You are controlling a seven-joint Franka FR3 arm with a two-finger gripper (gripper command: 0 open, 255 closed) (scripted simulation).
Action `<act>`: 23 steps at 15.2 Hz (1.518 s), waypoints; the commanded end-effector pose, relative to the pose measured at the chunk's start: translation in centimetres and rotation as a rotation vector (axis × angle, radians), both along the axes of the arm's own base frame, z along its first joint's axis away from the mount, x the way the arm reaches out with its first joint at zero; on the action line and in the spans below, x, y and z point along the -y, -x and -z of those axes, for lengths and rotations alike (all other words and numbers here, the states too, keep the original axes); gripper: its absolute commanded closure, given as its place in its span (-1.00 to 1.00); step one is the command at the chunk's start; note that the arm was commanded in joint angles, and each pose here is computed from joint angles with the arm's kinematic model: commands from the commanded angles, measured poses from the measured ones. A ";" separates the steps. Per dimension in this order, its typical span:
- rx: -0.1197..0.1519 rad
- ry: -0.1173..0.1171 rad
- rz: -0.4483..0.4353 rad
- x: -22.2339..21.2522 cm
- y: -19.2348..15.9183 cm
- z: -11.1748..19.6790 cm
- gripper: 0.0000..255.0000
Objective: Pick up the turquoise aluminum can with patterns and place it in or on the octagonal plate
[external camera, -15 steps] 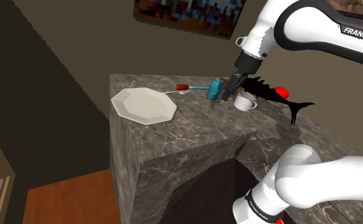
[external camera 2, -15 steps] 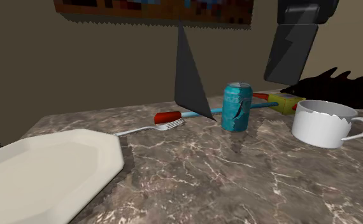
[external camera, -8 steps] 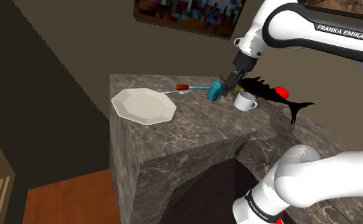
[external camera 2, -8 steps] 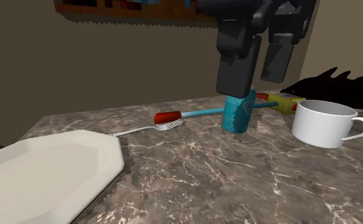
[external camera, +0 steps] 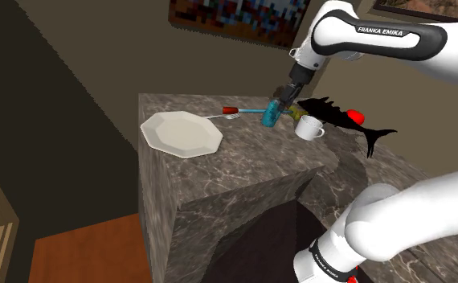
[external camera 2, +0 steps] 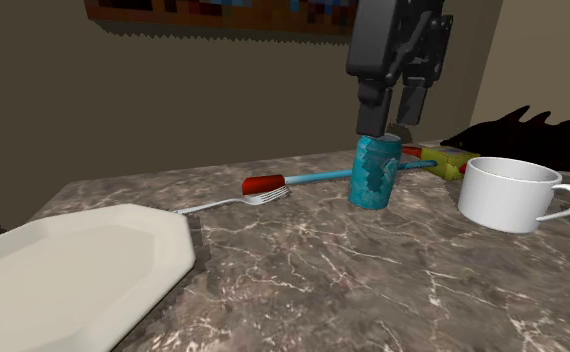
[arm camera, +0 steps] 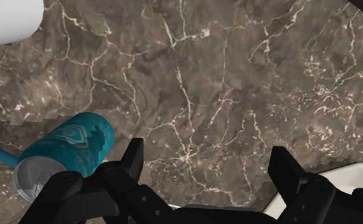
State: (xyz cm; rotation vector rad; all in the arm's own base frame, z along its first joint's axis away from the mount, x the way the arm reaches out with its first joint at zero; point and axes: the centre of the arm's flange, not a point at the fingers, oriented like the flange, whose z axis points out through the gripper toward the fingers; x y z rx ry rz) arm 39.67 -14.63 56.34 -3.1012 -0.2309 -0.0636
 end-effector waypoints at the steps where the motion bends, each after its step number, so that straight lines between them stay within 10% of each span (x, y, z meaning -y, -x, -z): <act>1: -0.004 0.003 -0.005 2.3 -1.3 0.6 -1.00; 11: -0.023 0.015 -0.025 13.0 -8.0 2.6 -1.00; 23: -0.023 0.015 -0.025 13.0 -8.1 6.6 -1.00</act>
